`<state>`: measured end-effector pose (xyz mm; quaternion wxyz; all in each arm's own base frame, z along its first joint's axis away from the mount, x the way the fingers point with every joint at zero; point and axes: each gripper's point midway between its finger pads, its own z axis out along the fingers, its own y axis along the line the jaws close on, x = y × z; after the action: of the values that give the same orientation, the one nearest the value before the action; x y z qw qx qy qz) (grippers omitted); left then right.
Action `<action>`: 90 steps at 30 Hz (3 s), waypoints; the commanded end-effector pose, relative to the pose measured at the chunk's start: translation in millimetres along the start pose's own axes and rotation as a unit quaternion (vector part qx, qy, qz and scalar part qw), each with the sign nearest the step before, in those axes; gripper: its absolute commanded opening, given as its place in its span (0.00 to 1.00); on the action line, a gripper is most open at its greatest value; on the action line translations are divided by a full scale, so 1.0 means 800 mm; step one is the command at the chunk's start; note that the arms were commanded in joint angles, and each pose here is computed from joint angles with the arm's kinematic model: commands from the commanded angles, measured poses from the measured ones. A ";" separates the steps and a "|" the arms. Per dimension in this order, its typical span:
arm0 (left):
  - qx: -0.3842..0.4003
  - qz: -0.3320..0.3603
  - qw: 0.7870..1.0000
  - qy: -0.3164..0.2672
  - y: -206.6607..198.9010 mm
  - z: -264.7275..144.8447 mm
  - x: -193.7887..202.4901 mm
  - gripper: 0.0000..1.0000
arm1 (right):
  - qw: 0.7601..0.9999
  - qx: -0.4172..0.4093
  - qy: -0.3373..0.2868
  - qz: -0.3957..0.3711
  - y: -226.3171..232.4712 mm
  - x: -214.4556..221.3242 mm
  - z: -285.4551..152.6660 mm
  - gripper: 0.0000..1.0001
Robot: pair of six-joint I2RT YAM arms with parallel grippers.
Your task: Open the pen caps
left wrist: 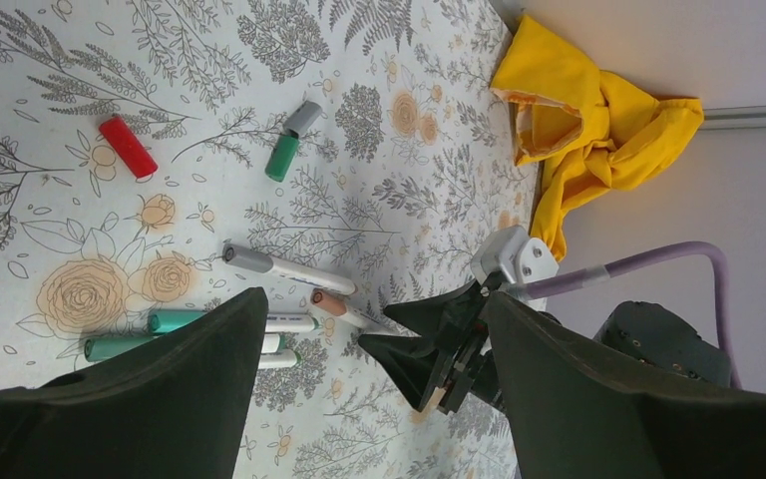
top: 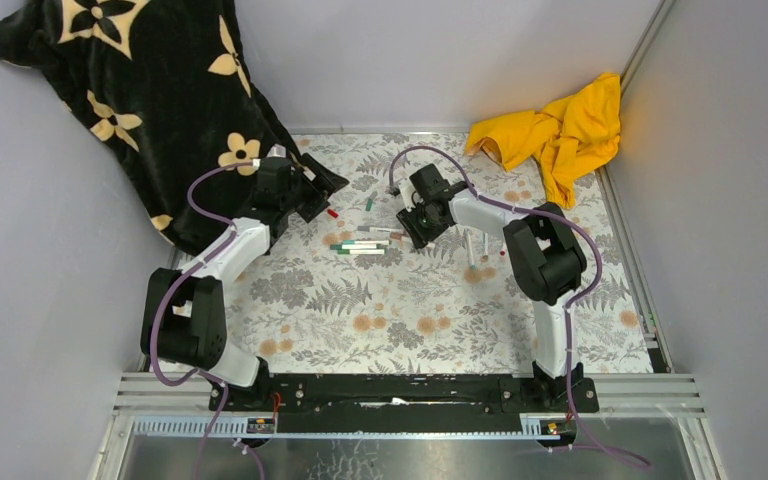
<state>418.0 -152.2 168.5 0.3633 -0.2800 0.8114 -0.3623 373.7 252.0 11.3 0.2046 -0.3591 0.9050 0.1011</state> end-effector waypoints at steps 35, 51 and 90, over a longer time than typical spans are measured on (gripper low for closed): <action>0.064 0.035 0.991 0.113 -0.032 0.042 0.098 0.88 | 0.982 -0.129 -0.128 0.046 0.094 -0.060 -0.111 0.00; 0.066 0.032 0.990 0.121 -0.052 0.058 0.126 0.76 | 0.977 -0.137 -0.160 0.041 0.102 -0.078 -0.127 0.00; 0.074 0.040 0.991 0.102 -0.071 0.058 0.127 0.00 | 0.975 -0.122 -0.182 0.039 0.097 -0.082 -0.140 0.10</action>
<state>397.3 -271.8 125.8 0.2696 -0.2043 0.8438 -0.4167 328.4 304.5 111.3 0.2732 -0.3174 0.8680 0.2670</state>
